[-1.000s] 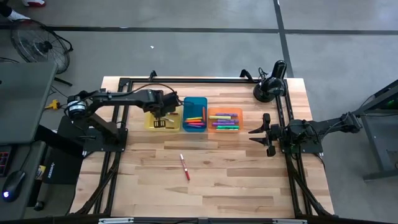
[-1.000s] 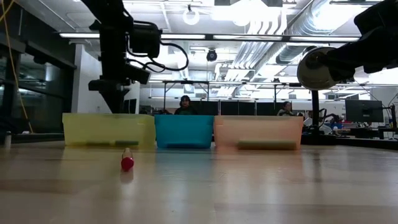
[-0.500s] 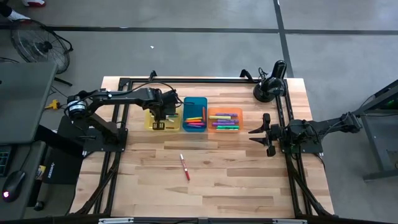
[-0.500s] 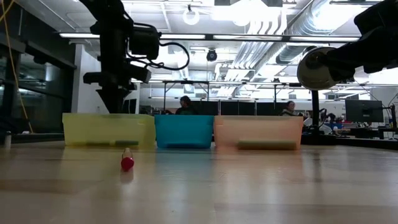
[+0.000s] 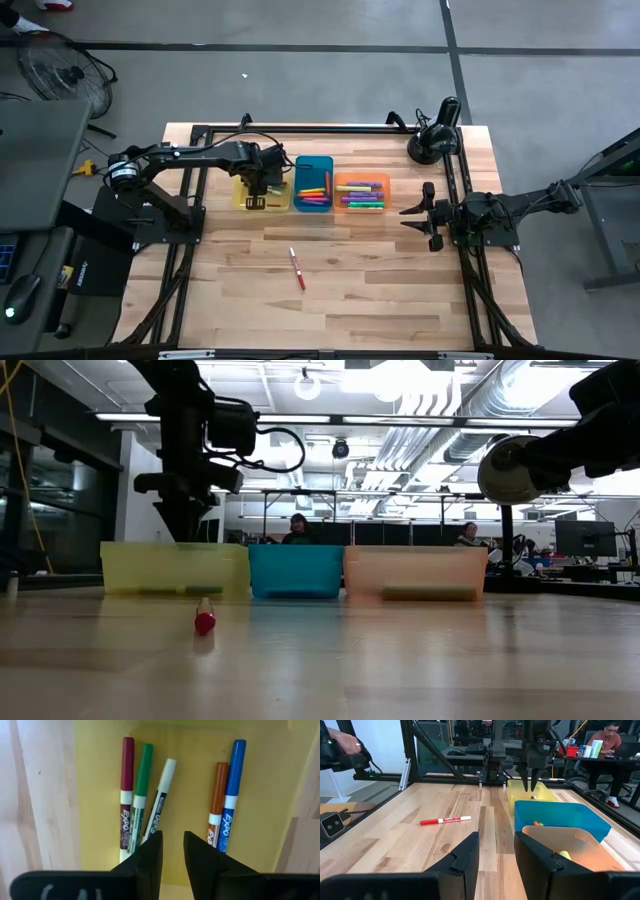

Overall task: Pick & Place Markers
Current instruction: Put the red dry erase marker into the yellow bin

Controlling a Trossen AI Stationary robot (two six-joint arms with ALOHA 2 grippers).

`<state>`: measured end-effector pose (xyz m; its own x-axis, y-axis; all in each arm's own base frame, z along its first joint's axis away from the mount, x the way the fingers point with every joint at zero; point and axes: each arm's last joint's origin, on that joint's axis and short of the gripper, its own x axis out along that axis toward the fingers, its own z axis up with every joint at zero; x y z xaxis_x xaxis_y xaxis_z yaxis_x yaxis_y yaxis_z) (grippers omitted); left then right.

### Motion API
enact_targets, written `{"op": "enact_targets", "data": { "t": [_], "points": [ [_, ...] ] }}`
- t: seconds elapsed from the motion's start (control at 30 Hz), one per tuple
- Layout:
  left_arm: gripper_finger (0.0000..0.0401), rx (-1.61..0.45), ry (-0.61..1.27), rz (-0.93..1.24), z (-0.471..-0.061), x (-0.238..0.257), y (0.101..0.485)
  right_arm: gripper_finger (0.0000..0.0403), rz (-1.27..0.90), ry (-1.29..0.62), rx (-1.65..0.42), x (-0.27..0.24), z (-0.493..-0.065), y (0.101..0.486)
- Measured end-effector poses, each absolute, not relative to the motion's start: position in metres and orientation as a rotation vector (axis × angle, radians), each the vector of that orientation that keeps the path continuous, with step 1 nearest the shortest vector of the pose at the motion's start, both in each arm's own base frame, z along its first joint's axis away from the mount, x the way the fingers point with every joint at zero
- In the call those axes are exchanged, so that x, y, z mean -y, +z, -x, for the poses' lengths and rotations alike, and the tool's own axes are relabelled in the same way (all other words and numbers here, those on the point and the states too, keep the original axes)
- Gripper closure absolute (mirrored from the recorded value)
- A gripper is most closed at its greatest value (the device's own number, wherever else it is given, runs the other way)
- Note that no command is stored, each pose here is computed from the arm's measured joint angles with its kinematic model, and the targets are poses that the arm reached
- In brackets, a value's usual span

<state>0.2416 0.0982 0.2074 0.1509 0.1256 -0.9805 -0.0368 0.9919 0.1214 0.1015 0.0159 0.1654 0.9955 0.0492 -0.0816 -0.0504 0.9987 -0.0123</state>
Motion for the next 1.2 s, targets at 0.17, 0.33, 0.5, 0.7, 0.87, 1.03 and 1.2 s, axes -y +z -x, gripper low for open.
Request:
{"op": "enact_targets", "data": {
  "t": [0.17, 0.33, 0.5, 0.7, 0.87, 1.03, 1.2],
  "points": [
    [0.0326, -1.416, 0.130, -0.053, -0.241, -0.098, 0.207, 0.0290, 0.015, 0.050, -0.081, -0.016, -0.102, 0.165],
    [0.0330, -1.432, 0.127, -0.048, -0.241, -0.098, 0.212, 0.0290, 0.015, 0.050, -0.081, -0.016, -0.102, 0.165],
    [0.0377, -1.446, 0.083, -0.070, -0.242, -0.093, 0.216, 0.0290, 0.015, 0.050, -0.081, -0.016, -0.102, 0.165],
    [0.0397, -1.442, -0.015, -0.146, -0.250, -0.070, 0.217, 0.0290, 0.014, 0.050, -0.081, -0.016, -0.102, 0.165],
    [0.0398, -1.428, -0.116, -0.293, -0.257, -0.040, 0.217, 0.0290, 0.015, 0.050, -0.081, -0.016, -0.102, 0.165],
    [0.0399, -1.363, -0.238, -0.460, -0.265, -0.009, 0.218, 0.0290, 0.014, 0.050, -0.081, -0.016, -0.102, 0.165],
    [0.0398, -1.252, -0.364, -0.612, -0.271, 0.021, 0.220, 0.0290, 0.014, 0.050, -0.081, -0.016, -0.102, 0.165]
  ]
}}
